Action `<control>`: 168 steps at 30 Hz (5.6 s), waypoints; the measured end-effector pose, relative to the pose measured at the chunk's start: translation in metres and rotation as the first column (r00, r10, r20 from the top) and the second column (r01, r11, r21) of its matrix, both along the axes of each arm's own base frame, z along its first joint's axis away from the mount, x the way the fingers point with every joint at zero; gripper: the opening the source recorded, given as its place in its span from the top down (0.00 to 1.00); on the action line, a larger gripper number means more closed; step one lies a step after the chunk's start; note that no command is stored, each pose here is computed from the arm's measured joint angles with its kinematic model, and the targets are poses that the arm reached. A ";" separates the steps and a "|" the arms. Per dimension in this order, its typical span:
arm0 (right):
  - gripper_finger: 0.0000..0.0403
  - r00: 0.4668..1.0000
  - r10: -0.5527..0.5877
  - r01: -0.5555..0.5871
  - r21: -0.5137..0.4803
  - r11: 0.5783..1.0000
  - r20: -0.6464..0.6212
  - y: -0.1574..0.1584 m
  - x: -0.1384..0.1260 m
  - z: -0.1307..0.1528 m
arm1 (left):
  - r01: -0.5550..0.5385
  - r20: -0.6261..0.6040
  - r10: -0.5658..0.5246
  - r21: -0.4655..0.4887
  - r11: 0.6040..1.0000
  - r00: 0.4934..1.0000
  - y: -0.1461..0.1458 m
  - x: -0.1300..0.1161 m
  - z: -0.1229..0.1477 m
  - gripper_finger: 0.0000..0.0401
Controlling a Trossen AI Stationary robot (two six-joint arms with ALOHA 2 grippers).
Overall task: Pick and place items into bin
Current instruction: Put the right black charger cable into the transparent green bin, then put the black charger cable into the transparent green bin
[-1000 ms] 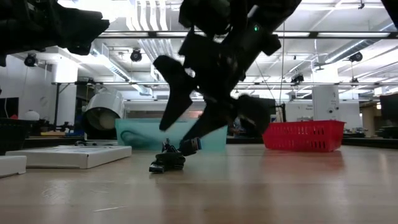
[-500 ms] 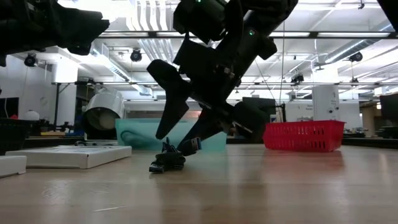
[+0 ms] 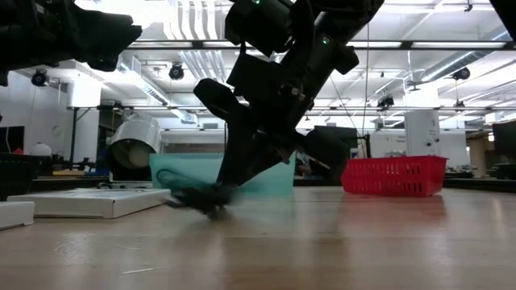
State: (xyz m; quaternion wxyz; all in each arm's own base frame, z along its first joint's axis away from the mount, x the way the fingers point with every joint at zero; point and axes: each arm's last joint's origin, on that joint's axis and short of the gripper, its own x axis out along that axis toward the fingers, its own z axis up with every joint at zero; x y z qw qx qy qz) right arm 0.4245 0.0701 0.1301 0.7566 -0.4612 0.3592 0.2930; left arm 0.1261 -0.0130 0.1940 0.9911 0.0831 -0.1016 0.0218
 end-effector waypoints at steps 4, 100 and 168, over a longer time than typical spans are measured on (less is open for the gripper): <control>0.97 0.998 -0.056 0.056 0.004 0.998 -0.003 0.000 0.001 0.001 | 0.000 0.000 0.000 0.000 1.000 1.000 0.000 0.000 0.000 0.61; 0.87 0.476 -0.860 0.449 0.791 0.415 0.182 -0.055 -0.157 0.077 | 0.001 -0.006 -0.001 -0.004 1.000 1.000 0.000 0.000 -0.001 0.61; 0.87 0.274 -0.656 0.112 0.655 0.748 0.703 -0.067 -0.314 0.063 | -0.826 -0.855 0.095 -0.456 0.332 0.510 -0.006 0.088 0.073 0.61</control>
